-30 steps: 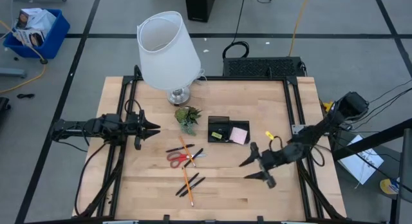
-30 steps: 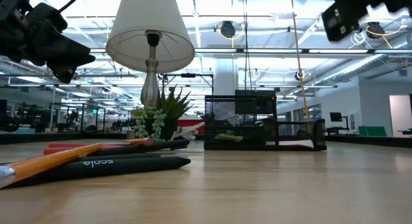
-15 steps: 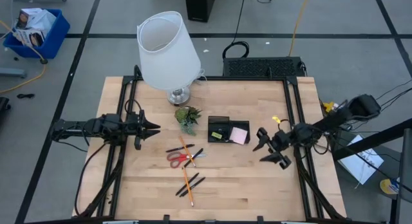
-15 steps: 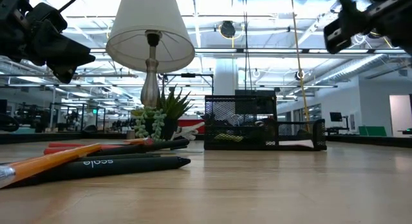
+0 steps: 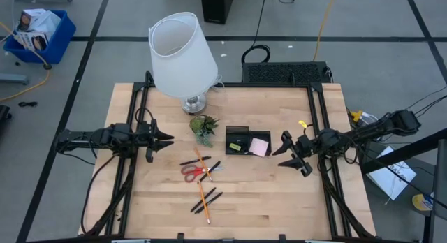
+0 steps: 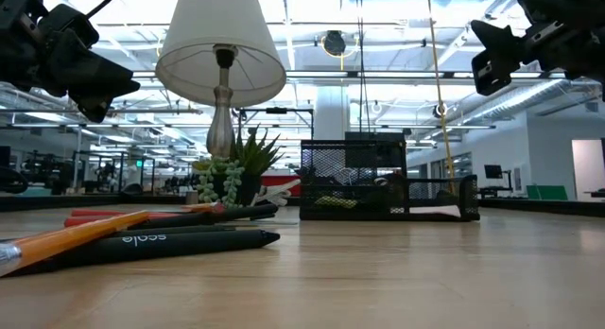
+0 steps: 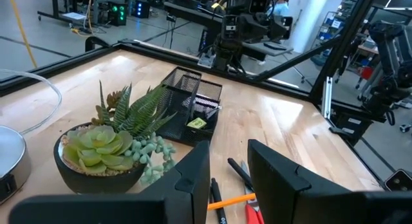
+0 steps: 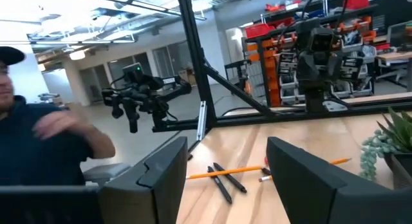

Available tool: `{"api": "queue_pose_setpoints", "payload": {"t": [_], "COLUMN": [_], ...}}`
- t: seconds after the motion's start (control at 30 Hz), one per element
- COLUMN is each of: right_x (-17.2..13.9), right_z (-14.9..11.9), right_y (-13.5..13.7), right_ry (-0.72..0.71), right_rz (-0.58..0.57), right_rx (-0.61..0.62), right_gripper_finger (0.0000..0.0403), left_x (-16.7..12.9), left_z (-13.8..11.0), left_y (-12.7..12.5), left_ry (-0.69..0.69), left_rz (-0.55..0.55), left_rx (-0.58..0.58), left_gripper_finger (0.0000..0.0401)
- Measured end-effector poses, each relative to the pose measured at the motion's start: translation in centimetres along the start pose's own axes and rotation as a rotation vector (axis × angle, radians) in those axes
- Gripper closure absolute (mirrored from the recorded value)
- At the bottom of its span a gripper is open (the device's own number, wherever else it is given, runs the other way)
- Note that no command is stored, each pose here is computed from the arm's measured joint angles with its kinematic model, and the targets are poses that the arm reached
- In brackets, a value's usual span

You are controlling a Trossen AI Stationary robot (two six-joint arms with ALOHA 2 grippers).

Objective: Pick and place office supplies into organizer
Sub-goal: Put the orange pencil into the desk organizer

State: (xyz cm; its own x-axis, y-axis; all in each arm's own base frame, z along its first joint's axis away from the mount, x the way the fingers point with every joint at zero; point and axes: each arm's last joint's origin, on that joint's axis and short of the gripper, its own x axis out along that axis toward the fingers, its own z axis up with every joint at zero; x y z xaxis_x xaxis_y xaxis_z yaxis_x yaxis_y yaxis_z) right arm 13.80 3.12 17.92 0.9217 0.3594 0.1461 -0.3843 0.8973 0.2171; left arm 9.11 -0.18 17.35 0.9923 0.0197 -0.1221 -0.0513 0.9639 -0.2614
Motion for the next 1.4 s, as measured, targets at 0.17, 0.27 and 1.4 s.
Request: {"api": "queue_pose_setpoints", "payload": {"t": [0.17,0.27,1.4], "right_x": [0.0,0.0,0.0], "right_z": [0.0,0.0,0.0], "right_y": [0.0,0.0,0.0], "right_ry": [-0.001,-0.001,0.001], "right_rz": [0.000,0.000,-0.001], "right_rx": [0.000,0.000,0.000], "right_gripper_finger": [0.0198,0.0195,0.0195], "left_x": [0.0,0.0,4.9], "left_z": [0.0,0.0,0.8], "left_y": [0.0,0.0,-2.3], "left_ry": [0.000,0.000,-0.067], "left_rz": [0.000,0.000,-0.076], "left_rx": [0.000,0.000,-0.096], "left_gripper_finger": [0.0293,0.0293,0.0293]}}
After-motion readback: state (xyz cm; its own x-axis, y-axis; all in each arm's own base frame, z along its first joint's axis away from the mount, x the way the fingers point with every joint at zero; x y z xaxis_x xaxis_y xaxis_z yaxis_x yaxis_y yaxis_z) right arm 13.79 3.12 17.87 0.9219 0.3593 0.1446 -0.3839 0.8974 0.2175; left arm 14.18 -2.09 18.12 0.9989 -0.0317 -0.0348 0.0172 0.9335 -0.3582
